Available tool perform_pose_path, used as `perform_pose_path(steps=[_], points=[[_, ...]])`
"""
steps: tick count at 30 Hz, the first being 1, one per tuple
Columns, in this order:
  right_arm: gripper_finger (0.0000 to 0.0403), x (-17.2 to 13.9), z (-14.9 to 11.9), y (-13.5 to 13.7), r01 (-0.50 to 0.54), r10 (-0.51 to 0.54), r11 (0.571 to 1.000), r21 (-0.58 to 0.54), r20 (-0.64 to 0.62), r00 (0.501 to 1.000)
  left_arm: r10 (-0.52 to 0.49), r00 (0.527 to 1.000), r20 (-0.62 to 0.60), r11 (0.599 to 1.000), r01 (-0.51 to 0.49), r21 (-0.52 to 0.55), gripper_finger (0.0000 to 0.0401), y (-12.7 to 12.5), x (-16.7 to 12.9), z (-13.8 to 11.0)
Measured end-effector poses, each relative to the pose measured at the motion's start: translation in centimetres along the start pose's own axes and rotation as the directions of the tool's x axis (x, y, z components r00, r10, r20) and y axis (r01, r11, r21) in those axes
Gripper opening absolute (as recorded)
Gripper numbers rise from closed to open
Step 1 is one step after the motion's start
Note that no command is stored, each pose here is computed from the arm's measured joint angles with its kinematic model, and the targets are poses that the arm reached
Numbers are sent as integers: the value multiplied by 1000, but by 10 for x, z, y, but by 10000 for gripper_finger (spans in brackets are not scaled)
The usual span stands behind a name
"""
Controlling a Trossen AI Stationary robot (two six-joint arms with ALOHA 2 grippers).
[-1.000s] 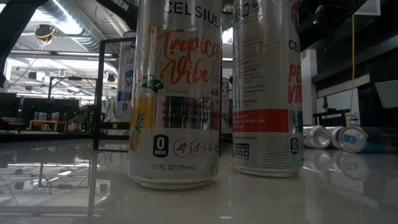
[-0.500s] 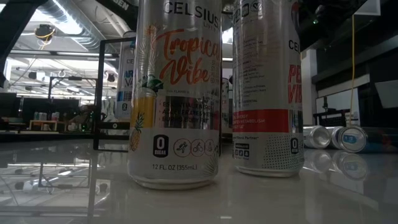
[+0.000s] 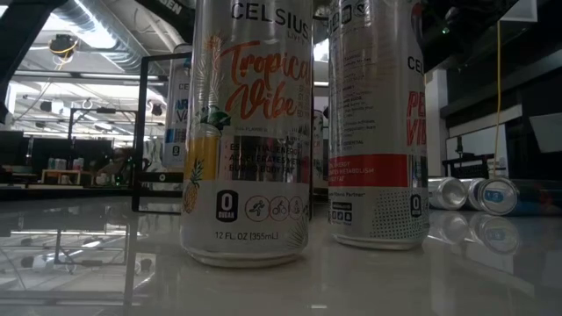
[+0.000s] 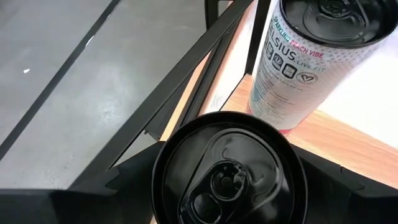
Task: Place canned beverage on shelf
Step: Put the top right orange soda can on the shelf
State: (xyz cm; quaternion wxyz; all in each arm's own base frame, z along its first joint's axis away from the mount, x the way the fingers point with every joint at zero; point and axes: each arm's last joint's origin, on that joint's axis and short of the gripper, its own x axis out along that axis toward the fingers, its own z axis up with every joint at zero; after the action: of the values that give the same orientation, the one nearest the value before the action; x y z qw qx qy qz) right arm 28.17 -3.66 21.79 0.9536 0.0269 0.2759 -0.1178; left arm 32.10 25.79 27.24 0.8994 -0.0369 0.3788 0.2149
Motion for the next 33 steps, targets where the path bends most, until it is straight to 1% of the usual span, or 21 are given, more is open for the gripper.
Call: perform_pose_path(steps=[6,11,22,26,29,33], points=[[333,0,0,0,0,0,1000,0,0,1000,3,1000,-1,1000,-3,0,293,0,0,0],[333,0,0,0,0,0,1000,0,0,1000,25,1000,-4,1000,-25,1,293,0,-2,1],[333,0,0,0,0,0,1000,0,0,1000,23,998,60,1000,-24,10,293,-6,-23,11],[333,0,0,0,0,0,1000,-4,0,1000,15,995,96,1000,-18,24,293,-13,-36,17],[333,0,0,0,0,0,1000,-9,0,1000,3,992,126,1000,-6,19,293,-22,-47,23],[333,0,0,0,0,0,1000,-10,0,1000,-20,985,171,999,12,44,293,-37,-64,30]])
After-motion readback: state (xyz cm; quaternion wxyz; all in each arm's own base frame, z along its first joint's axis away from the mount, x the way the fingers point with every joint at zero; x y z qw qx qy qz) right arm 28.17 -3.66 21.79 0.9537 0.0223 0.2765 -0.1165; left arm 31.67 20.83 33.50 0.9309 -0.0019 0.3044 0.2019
